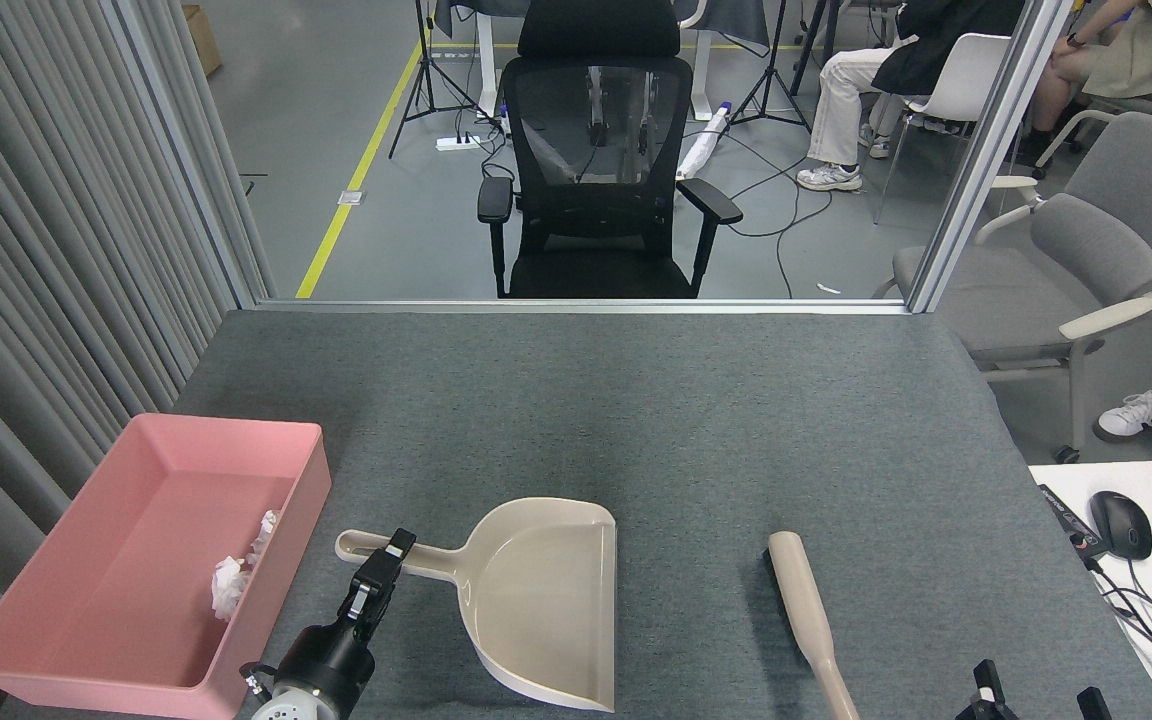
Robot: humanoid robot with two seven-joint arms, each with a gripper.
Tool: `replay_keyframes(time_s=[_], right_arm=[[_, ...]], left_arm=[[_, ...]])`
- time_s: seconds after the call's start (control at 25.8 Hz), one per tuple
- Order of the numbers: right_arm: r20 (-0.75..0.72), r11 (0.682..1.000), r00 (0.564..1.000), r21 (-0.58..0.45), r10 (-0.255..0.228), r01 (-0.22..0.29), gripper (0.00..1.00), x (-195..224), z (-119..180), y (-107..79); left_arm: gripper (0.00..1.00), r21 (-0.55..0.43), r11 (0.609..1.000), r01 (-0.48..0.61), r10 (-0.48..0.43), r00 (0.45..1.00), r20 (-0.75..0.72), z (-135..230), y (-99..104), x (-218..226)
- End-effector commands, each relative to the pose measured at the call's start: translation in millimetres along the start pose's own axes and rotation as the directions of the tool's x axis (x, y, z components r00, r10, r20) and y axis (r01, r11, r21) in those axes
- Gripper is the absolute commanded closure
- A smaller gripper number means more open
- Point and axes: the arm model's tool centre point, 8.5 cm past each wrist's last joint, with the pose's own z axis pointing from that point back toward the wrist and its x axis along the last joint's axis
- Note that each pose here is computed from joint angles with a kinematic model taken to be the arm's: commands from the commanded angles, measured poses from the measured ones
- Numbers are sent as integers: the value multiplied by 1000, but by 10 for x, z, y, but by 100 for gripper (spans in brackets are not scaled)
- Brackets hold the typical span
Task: Sweep and dump garbage into bin
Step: 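Lower the empty dustpan back onto the table with the left gripper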
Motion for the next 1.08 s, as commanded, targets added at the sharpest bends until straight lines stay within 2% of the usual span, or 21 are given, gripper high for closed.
replay_keyframes(time_s=[0.0, 0.12, 0.35, 0.5, 0.58, 0.62, 0.66, 1.05], right_arm=[[2, 1000, 1000, 0, 9, -9, 4, -20, -1, -12], [3, 1000, 1000, 0, 10, -10, 4, -23, -3, -15], [3, 1000, 1000, -1, 9, -9, 4, -23, -3, -15], [3, 1000, 1000, 1, 9, -9, 4, -23, -3, -14], [3, 1000, 1000, -1, 9, -9, 4, -23, -3, -15], [3, 1000, 1000, 1, 9, -9, 4, -23, -3, -14], [3, 1000, 1000, 1, 9, -9, 4, -23, -3, -14], [4, 1000, 1000, 1, 9, -9, 4, -22, -3, -14]], left_arm=[[89, -2, 1000, -2, 2, 1000, 2, -6, -14, -1], [87, -6, 1000, -9, 9, 1000, -10, -12, -36, -36], [67, -16, 1000, -8, 8, 999, -36, 9, -46, -98], [34, -27, 999, 38, -40, 997, -71, 18, -53, -106], [22, -31, 998, 60, -63, 994, -87, 29, -53, -110], [8, -31, 998, 61, -63, 994, -90, 33, -61, -115], [2, -31, 998, 63, -66, 994, -89, 36, -60, -112], [2, -17, 997, 80, -81, 986, -148, 400, -38, -86]])
